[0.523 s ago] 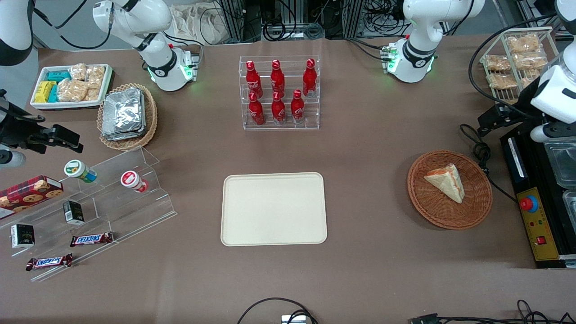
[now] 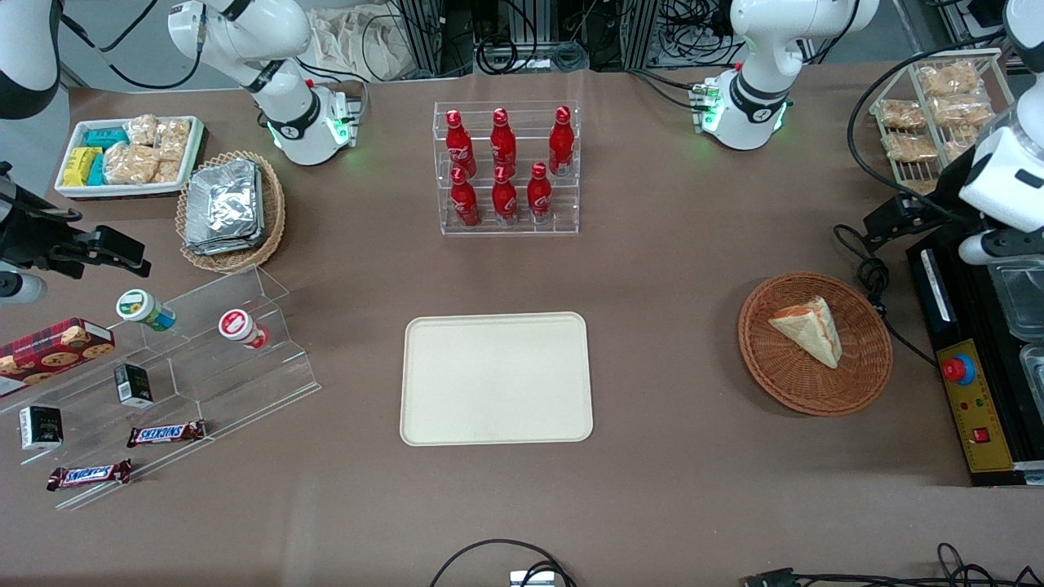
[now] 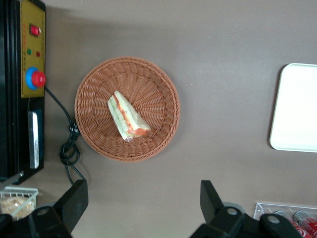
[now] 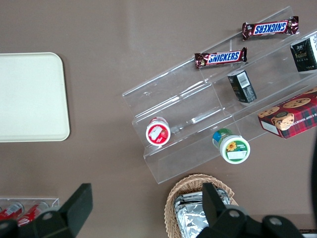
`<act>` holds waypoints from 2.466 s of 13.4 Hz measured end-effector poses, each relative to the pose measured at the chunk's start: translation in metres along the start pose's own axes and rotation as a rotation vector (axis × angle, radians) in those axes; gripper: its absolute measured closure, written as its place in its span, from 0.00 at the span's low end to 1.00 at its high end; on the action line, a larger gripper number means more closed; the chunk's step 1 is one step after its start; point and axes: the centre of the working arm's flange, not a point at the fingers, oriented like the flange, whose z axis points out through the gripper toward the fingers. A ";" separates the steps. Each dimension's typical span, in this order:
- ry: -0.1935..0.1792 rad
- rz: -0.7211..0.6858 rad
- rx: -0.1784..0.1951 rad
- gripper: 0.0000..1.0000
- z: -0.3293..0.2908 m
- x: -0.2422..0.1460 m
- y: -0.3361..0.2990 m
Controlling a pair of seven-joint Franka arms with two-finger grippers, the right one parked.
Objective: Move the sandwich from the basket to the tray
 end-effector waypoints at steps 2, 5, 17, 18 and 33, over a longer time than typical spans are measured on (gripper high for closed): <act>-0.035 -0.045 0.006 0.00 0.022 0.008 -0.002; -0.039 -0.126 0.007 0.00 0.066 0.018 -0.012; 0.019 -0.499 -0.006 0.00 0.227 -0.013 -0.042; 0.024 -0.509 -0.008 0.00 0.231 -0.014 -0.043; 0.094 -0.596 -0.041 0.04 0.321 -0.013 -0.059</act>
